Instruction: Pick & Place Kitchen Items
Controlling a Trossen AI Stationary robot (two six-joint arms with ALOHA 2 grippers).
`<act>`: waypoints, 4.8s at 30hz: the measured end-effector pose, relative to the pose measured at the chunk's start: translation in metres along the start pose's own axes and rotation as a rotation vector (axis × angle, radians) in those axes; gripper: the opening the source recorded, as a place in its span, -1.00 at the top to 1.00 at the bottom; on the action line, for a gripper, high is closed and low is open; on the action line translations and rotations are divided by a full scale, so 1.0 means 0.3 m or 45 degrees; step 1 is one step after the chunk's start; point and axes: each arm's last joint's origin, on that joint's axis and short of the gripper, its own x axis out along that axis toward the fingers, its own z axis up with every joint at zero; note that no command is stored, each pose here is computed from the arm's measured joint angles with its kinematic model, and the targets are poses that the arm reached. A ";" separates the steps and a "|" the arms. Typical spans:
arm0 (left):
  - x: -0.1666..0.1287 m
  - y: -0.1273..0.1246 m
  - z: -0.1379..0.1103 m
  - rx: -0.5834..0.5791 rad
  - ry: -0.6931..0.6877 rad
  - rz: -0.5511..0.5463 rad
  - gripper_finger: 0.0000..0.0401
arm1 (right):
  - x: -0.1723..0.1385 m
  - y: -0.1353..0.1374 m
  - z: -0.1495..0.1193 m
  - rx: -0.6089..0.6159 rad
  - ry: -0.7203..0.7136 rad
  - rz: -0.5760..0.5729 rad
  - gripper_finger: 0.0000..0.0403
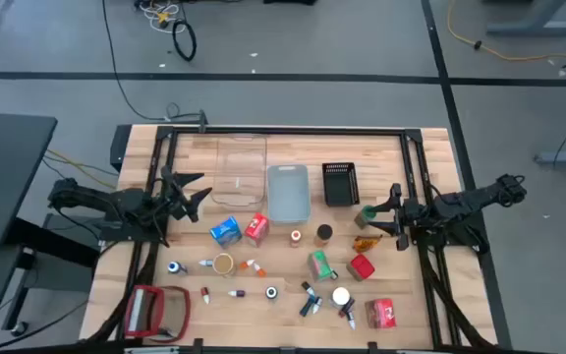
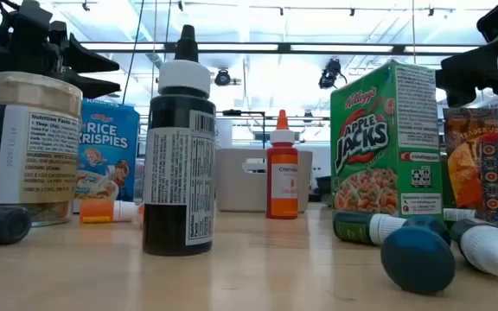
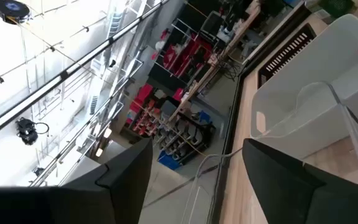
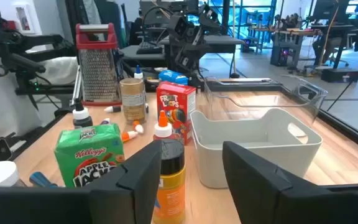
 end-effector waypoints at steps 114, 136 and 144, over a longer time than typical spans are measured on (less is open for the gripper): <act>0.000 0.018 0.009 0.028 -0.020 0.027 -0.29 | 0.000 0.000 0.000 0.000 0.000 0.000 0.11; -0.017 0.024 0.069 -0.968 -0.549 -0.499 -0.29 | 0.000 0.000 0.002 -0.164 -0.007 0.000 0.11; -0.020 0.024 0.074 -1.144 -0.556 -0.595 -0.29 | -0.003 0.003 0.047 -0.069 -0.180 0.031 0.11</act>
